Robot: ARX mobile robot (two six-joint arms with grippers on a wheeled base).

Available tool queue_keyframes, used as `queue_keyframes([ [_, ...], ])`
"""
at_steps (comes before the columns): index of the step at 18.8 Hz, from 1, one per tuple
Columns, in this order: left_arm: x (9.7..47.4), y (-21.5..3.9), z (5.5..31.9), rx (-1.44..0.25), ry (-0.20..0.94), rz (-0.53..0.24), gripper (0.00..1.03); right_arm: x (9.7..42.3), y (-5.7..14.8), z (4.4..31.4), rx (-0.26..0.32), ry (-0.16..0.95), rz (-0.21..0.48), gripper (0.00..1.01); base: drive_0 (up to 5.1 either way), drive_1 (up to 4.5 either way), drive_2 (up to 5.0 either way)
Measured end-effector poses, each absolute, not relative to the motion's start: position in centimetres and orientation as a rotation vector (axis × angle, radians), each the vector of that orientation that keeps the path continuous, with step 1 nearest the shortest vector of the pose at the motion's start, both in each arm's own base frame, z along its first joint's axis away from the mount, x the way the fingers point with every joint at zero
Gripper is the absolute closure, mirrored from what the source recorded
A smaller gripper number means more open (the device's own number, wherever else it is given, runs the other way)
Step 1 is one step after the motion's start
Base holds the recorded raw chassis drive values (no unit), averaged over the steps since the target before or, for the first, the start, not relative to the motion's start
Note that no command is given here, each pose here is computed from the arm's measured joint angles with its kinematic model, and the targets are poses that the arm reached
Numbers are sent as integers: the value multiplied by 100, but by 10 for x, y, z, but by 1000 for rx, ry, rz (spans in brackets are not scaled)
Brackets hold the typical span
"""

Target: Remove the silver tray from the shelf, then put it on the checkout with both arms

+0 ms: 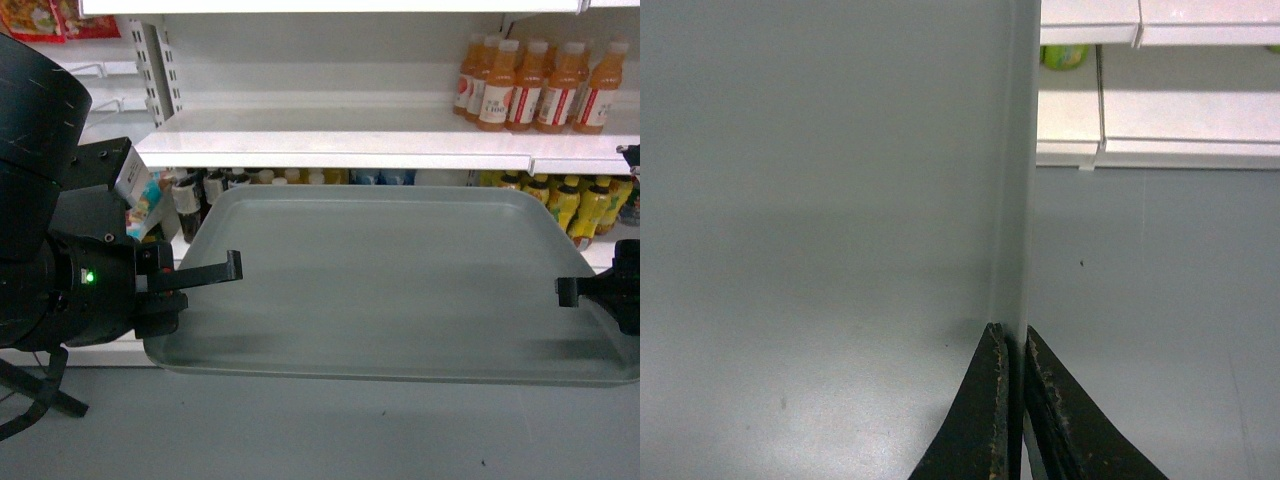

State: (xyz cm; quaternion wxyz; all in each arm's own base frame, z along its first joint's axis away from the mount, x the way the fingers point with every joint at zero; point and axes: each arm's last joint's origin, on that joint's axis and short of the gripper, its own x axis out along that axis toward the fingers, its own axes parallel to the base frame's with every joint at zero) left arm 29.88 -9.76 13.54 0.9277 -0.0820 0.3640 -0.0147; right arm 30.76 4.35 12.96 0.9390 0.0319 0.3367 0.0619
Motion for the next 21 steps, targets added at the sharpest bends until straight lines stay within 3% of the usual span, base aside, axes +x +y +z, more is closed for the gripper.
queue_keyframes([
  [21, 299, -98, 136, -168, 746, -29, 100, 307, 44, 129, 67, 688, 127, 99, 8, -412, 428],
])
